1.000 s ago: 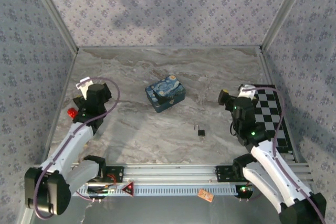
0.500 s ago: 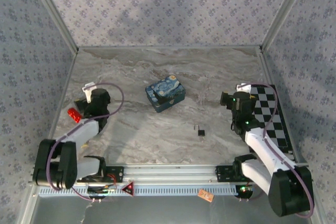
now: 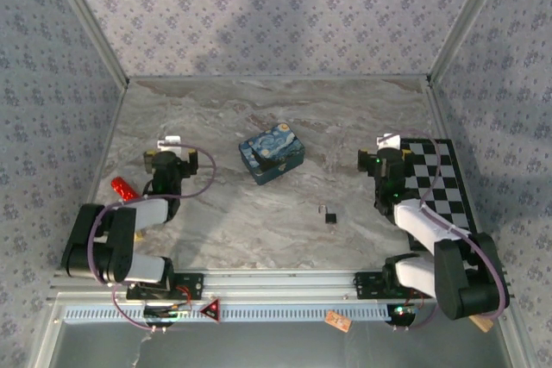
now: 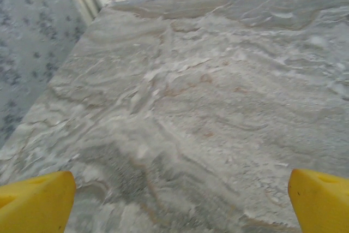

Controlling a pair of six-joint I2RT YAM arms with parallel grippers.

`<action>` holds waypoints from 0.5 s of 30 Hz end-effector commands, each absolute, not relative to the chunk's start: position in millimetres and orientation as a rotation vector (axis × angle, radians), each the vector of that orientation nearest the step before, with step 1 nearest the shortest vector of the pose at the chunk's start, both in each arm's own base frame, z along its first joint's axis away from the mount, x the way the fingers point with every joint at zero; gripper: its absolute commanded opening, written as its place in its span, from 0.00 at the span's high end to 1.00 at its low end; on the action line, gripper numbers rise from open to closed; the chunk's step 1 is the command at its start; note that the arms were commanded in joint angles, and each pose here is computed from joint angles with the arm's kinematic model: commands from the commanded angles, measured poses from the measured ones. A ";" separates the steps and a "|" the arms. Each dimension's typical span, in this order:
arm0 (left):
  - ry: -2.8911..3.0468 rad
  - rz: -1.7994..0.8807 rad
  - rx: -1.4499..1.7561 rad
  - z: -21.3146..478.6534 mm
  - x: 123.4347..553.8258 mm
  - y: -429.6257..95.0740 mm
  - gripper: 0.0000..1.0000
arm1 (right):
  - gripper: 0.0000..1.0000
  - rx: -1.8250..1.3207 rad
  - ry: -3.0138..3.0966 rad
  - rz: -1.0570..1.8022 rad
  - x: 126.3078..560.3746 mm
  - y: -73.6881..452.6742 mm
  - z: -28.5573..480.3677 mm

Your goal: Unlock the padlock with the key

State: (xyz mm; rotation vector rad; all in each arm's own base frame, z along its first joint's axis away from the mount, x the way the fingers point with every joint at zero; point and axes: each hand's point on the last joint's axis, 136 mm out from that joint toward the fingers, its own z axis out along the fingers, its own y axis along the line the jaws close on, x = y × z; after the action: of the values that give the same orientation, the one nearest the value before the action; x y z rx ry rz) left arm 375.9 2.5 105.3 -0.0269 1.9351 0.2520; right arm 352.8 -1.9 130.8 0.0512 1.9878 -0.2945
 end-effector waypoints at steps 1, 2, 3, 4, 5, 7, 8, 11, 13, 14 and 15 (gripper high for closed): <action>1.870 0.202 -0.023 109.5 381.3 1.7 0.00 | 0.00 0.010 1.910 -0.309 360.1 1.3 140.6; 1.876 0.167 -0.032 108.7 382.5 3.6 0.00 | 0.00 -0.004 1.909 -0.301 360.7 3.1 138.3; 1.880 0.148 -0.033 105.7 384.5 4.4 0.00 | 0.00 -0.018 1.900 -0.296 361.6 5.0 138.1; 1.901 0.128 -0.041 99.1 387.6 6.6 0.00 | 0.00 -0.027 1.892 -0.293 362.2 5.9 137.0; 1.908 0.109 -0.050 95.5 395.2 8.7 0.00 | 0.00 -0.036 1.890 -0.288 362.6 6.5 135.2; 1.985 0.069 -0.090 86.2 396.9 17.0 0.00 | 0.00 -0.039 1.881 -0.271 363.5 5.6 132.2; 1.948 0.049 -0.089 90.7 398.6 16.9 0.00 | 0.00 -0.032 1.875 -0.263 364.6 3.3 131.2; 1.956 0.058 -0.096 89.2 397.9 18.6 0.00 | 0.00 -0.027 1.887 -0.243 366.2 -4.3 125.2; 1.965 0.057 -0.095 88.5 397.4 18.0 0.00 | 0.00 -0.005 1.891 -0.202 369.1 -8.8 119.4; 1.959 0.056 -0.095 88.5 397.5 18.0 0.00 | 0.00 -0.010 1.896 -0.173 371.6 -8.1 116.1; 1.964 0.055 -0.095 88.0 397.2 18.0 0.00 | 0.00 -0.019 1.910 -0.157 373.5 -7.5 111.3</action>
State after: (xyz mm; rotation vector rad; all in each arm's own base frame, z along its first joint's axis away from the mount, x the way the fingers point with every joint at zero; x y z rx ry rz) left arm 390.0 23.8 76.6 -0.0961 1.9957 0.1055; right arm 367.1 -14.0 112.2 0.0026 1.9336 -0.2448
